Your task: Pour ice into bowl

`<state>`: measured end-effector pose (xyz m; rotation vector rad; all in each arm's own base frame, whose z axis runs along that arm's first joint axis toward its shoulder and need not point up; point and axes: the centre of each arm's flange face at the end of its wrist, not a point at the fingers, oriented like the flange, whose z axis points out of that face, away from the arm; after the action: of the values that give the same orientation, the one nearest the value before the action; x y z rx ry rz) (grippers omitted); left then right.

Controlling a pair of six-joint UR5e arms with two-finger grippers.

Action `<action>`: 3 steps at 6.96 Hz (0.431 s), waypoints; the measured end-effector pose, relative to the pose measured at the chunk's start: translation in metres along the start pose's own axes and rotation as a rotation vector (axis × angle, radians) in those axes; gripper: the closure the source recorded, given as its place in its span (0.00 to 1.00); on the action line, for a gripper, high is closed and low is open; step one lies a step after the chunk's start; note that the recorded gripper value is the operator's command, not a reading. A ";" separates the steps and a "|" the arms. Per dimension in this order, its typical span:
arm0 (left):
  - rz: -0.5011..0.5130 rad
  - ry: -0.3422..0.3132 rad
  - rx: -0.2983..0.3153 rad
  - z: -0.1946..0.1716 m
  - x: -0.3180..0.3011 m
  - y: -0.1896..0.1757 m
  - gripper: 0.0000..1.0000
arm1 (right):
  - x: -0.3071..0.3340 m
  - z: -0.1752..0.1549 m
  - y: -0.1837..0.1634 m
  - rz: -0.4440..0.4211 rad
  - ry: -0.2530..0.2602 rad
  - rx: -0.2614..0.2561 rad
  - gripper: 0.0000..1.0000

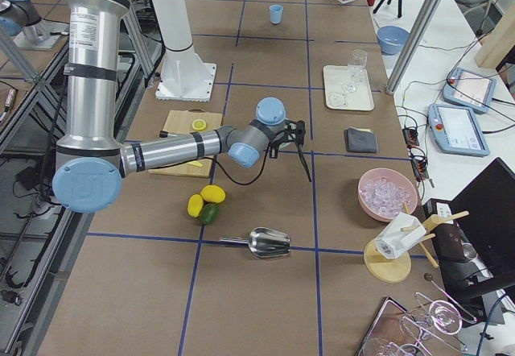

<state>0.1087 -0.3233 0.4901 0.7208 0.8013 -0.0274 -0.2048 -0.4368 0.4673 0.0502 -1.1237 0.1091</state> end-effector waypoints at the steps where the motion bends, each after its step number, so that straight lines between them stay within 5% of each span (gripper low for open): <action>1: 0.004 -0.002 0.017 -0.006 -0.004 0.009 0.00 | -0.062 0.010 -0.006 0.041 -0.028 -0.017 1.00; 3: -0.045 -0.024 0.048 0.003 0.010 0.025 0.00 | -0.195 0.062 0.007 0.093 -0.010 -0.042 1.00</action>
<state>0.1250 -0.3032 0.4993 0.7467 0.7962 -0.0964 -0.3450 -0.4479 0.3182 -0.0390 -1.1377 0.1684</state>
